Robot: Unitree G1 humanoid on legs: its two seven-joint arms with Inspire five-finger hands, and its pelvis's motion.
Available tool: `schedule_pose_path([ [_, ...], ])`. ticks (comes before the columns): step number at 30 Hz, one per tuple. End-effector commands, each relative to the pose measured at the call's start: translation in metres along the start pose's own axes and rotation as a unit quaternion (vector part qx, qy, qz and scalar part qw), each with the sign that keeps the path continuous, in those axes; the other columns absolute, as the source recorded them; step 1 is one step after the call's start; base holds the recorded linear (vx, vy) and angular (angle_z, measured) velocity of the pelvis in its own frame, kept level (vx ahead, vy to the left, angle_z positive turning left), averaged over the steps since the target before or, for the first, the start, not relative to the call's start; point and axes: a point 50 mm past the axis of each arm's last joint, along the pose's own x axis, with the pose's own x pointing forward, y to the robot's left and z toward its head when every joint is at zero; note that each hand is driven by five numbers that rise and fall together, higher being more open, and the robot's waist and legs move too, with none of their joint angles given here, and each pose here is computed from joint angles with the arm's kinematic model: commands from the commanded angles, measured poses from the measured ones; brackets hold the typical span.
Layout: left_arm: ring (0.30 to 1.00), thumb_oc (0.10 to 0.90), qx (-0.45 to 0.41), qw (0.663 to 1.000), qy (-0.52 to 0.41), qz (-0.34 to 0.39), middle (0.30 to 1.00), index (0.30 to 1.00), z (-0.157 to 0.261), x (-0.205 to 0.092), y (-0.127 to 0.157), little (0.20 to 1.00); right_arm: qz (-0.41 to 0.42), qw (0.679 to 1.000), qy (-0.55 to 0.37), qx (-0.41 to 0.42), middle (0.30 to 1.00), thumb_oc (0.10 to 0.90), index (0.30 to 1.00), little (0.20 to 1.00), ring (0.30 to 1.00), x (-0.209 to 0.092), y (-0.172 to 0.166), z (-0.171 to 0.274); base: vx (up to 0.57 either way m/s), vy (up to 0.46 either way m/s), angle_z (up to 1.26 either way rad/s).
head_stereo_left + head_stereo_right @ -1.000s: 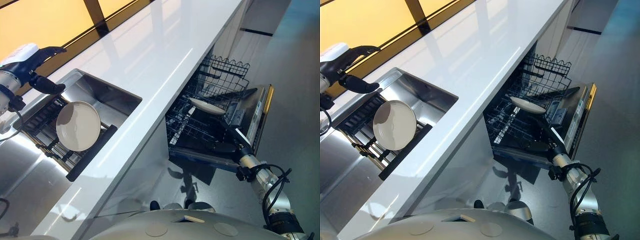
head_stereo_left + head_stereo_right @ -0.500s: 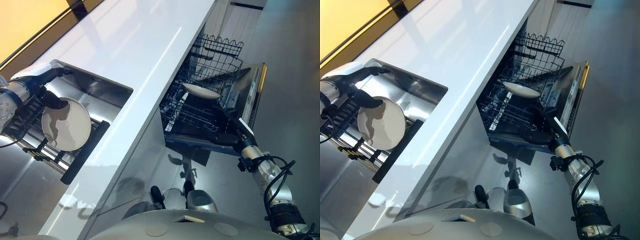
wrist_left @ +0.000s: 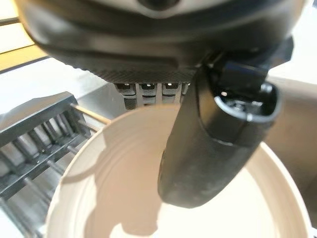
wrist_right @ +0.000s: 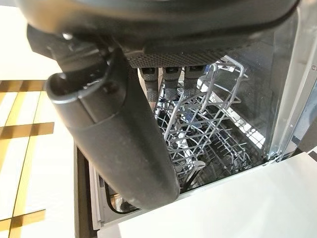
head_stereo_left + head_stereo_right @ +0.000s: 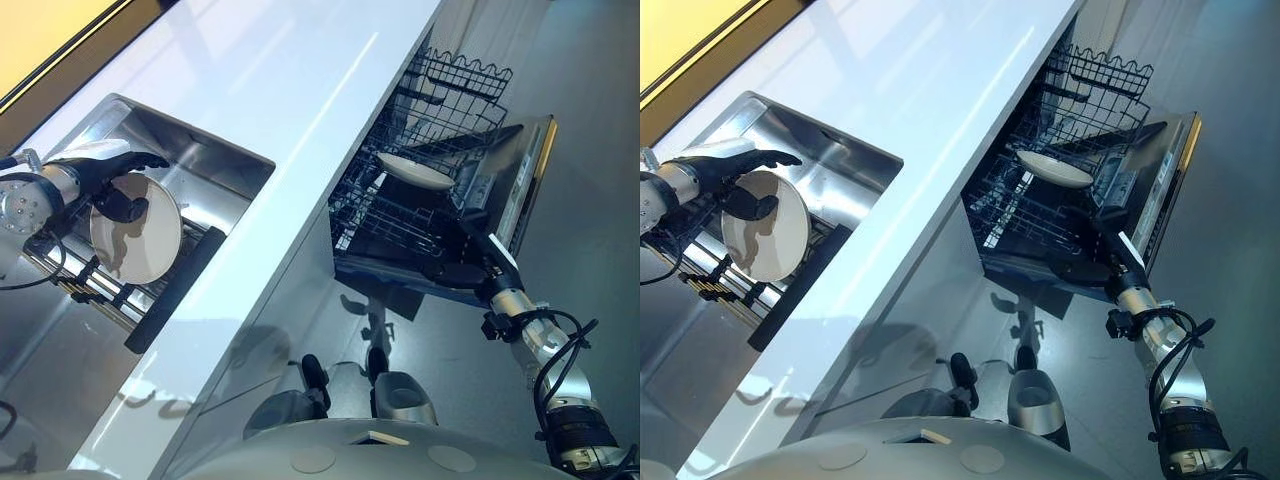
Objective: Pick up plates and place into dishwasher.
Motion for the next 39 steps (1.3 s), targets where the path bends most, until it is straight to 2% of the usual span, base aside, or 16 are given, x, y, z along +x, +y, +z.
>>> schedule_pose_path([
  [1,0.9,0.8,0.021,0.996,0.059,0.069,0.9,0.9,-0.02,-0.022,0.036,0.9,0.03,0.994,-0.103,-0.022,0.9,0.8,0.9,0.9,0.9,0.013,0.01,0.04,-0.02,-0.017,0.09],
  [2,0.9,0.8,0.032,0.995,0.065,0.063,0.9,0.9,-0.021,-0.023,0.036,0.9,0.029,0.994,-0.101,-0.022,0.9,0.8,0.9,0.9,0.9,0.013,0.009,0.04,-0.02,-0.022,0.08],
  [3,0.731,0.602,0.052,0.994,0.069,0.061,0.731,0.731,-0.021,-0.023,0.035,0.702,0.029,0.994,-0.099,-0.023,0.9,0.8,0.9,0.9,0.9,0.014,0.009,0.04,-0.02,-0.032,0.06],
  [4,0.507,0.342,0.072,0.993,0.072,0.059,0.507,0.507,-0.021,-0.025,0.036,0.442,0.028,0.995,-0.098,-0.024,0.9,0.8,0.9,0.9,0.9,0.014,0.008,0.04,-0.02,-0.036,0.07],
  [5,0.385,0.199,0.082,0.992,0.074,0.057,0.385,0.385,-0.021,-0.025,0.037,0.299,0.027,0.995,-0.097,-0.024,0.9,0.8,0.9,0.9,0.9,0.014,0.007,0.04,-0.02,-0.034,0.07],
  [6,0.319,0.122,0.091,0.991,0.075,0.058,0.319,0.319,-0.021,-0.026,0.037,0.222,0.026,0.995,-0.097,-0.024,0.9,0.8,0.9,0.9,0.9,0.013,0.007,0.04,-0.01,-0.034,0.08],
  [7,0.3,0.1,0.103,0.99,0.073,0.064,0.3,0.3,-0.02,-0.027,0.037,0.2,0.024,0.995,-0.096,-0.023,0.9,0.8,0.9,0.9,0.9,0.013,0.007,0.039,-0.02,-0.041,0.08],
  [11,0.3,0.1,0.13,0.985,0.063,0.097,0.3,0.3,-0.013,-0.027,0.043,0.2,0.02,0.995,-0.093,-0.018,0.9,0.8,0.9,0.9,0.9,0.013,0.006,0.037,-0.02,-0.049,0.06],
  [14,0.3,0.1,0.181,0.966,0.055,0.176,0.3,0.3,-0.005,-0.03,0.056,0.2,0.021,0.995,-0.091,-0.02,0.9,0.8,0.9,0.9,0.9,0.013,0.006,0.037,-0.01,-0.057,0.15],
  [19,0.3,0.1,0.217,0.928,0.049,0.3,0.3,0.3,-0.002,-0.044,0.076,0.2,0.028,0.995,-0.091,-0.022,0.9,0.8,0.9,0.9,0.9,0.012,0.006,0.036,-0.03,-0.053,0.1],
  [26,0.3,0.1,0.205,0.905,0.047,0.369,0.3,0.3,-0.012,-0.062,0.073,0.2,0.031,0.995,-0.096,-0.024,0.9,0.8,0.9,0.9,0.9,0.008,0.004,0.037,-0.02,-0.06,0.05],
  [31,0.3,0.1,0.168,0.89,0.043,0.421,0.3,0.3,-0.017,-0.071,0.062,0.2,0.019,0.993,-0.115,-0.024,0.9,0.8,0.9,0.9,0.9,0.008,0.002,0.045,-0.01,-0.07,0.1],
  [33,0.3,0.1,0.083,0.873,0.012,0.481,0.3,0.3,-0.017,-0.08,0.06,0.2,0.001,0.987,-0.158,-0.033,0.9,0.8,0.9,0.9,0.9,0.007,-0.003,0.062,-0.04,-0.091,0.11],
  [36,0.3,0.1,-0.01,0.846,-0.039,0.532,0.3,0.3,-0.012,-0.09,0.055,0.2,-0.033,0.972,-0.23,-0.043,0.9,0.8,0.9,0.9,0.9,0.006,-0.008,0.092,-0.03,-0.095,0.09],
  [39,0.3,0.1,-0.078,0.811,-0.102,0.571,0.3,0.3,0.003,-0.093,0.047,0.2,-0.07,0.935,-0.341,-0.065,0.9,0.8,0.9,0.9,0.9,0.001,-0.008,0.133,-0.02,-0.071,0.1],
])
